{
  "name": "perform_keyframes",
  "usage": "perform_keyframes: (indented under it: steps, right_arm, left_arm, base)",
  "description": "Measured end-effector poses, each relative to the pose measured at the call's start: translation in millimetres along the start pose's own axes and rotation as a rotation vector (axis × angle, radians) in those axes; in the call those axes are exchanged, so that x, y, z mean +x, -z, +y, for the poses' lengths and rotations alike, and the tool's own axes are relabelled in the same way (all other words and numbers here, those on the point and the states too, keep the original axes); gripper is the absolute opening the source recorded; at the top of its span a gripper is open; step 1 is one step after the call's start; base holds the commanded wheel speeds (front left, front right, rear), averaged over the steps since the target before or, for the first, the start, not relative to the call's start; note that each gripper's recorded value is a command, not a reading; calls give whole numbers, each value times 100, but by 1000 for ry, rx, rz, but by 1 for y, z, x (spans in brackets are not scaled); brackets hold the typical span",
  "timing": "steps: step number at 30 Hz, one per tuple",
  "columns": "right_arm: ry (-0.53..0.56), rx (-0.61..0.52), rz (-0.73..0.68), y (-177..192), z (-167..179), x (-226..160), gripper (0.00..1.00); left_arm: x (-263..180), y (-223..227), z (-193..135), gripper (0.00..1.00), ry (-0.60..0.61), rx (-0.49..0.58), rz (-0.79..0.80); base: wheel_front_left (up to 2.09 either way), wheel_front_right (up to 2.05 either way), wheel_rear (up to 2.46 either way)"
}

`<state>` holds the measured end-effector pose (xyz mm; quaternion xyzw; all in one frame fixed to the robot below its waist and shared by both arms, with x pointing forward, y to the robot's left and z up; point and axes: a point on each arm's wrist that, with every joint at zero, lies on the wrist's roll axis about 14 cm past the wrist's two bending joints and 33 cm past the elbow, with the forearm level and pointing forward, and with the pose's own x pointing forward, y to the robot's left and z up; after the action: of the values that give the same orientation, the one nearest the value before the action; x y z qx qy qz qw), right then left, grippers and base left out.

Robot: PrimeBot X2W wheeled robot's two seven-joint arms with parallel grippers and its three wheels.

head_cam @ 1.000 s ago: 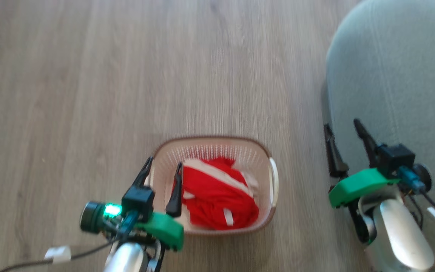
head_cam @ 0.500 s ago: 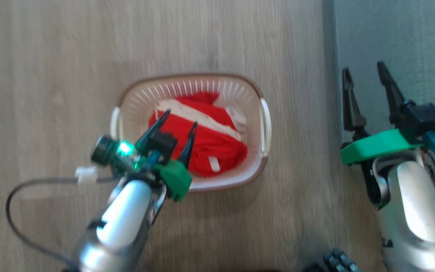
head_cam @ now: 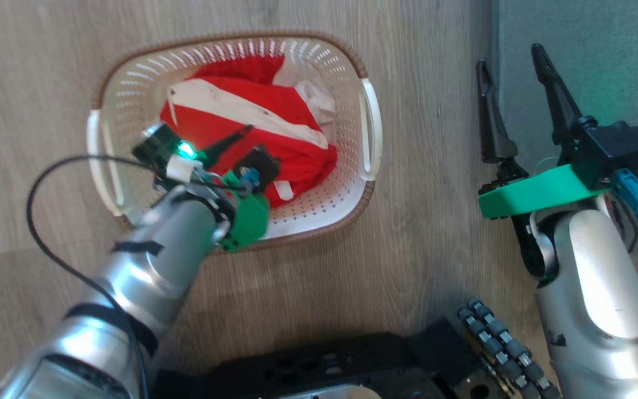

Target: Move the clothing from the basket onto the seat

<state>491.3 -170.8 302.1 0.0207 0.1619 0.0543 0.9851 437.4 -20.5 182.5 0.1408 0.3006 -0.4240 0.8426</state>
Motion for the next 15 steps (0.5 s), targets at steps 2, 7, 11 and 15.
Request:
perform_keyframes:
  steps: [2, 7, 11, 15]
  right_arm:
    - [-5, 0, 20, 9, 1, 1, 100]
    - [3, 4, 61, 30, -4, 3, 100]
    - [-9, 3, 69, 36, -1, 8, 100]
    - [-18, 4, 81, 44, 1, 11, 100]
  left_arm:
    - [7, 15, 0, 100, 30, 31, 44]
    - [19, 57, 12, 100, 57, 101, 179]
    - [29, 64, 22, 100, 46, 153, 208]
    - [37, 69, 26, 100, 57, 226, 231]
  base:
    - [0, 0, 0]
    - [0, 0, 0]
    - [0, 0, 0]
    - [0, 0, 0]
